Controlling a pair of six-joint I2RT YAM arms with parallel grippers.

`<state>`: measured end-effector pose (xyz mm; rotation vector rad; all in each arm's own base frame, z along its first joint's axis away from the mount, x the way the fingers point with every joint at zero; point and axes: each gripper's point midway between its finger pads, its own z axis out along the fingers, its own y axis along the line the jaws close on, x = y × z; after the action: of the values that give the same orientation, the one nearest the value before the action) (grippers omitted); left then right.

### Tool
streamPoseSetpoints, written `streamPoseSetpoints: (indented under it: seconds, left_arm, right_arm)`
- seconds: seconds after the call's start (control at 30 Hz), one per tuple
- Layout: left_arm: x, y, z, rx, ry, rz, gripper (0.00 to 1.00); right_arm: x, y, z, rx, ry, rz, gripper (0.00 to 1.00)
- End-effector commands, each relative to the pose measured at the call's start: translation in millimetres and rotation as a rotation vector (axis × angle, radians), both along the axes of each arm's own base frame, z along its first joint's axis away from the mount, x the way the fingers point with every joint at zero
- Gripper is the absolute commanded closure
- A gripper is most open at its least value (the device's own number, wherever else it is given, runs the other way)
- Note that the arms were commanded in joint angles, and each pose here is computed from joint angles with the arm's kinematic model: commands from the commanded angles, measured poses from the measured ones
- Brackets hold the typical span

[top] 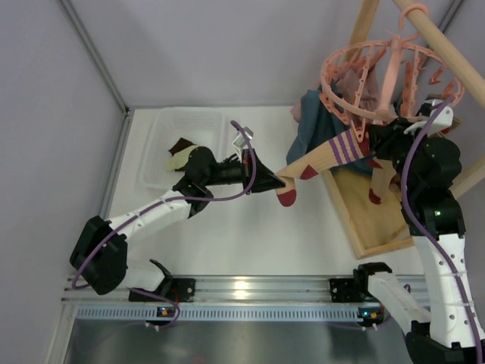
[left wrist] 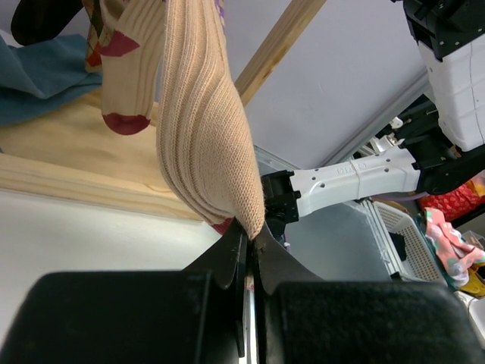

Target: Remove the socks clipped to the hanger

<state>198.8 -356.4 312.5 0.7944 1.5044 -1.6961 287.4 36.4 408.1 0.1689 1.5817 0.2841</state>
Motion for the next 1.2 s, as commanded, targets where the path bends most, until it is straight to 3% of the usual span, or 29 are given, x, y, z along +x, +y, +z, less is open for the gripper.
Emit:
streamPoseSetpoints:
  seconds: [0.0,0.2,0.37,0.5,0.7,1.17]
  left_arm:
    - [-2.0,0.9,3.9,-0.02,-0.031,-0.021,1.0]
    - [10.6,-6.3,-13.4,0.007,0.014,0.009,1.0]
    - [44.6,-33.9,-46.8,0.086,0.119,0.116,1.0]
    - [28.5,-94.8,-69.1,0.201,0.029,0.12,1.0]
    - [33.3,-135.9,-103.4,0.253,0.097,0.151,1.0]
    - [36.3,-122.6,-189.6,0.411,0.202,0.217,1.0]
  right_arm:
    - [3.3,1.3,24.4,-0.013,-0.103,0.025,0.76]
    - [-5.6,1.9,39.5,-0.023,-0.126,0.035,1.0]
    - [-4.0,7.2,42.9,-0.017,-0.084,0.063,1.0]
    - [-7.1,11.9,47.5,0.004,-0.054,0.087,1.0]
    - [-10.2,11.3,47.9,0.022,-0.02,0.081,1.0]
    - [-9.9,10.6,41.4,0.064,0.023,0.064,1.0]
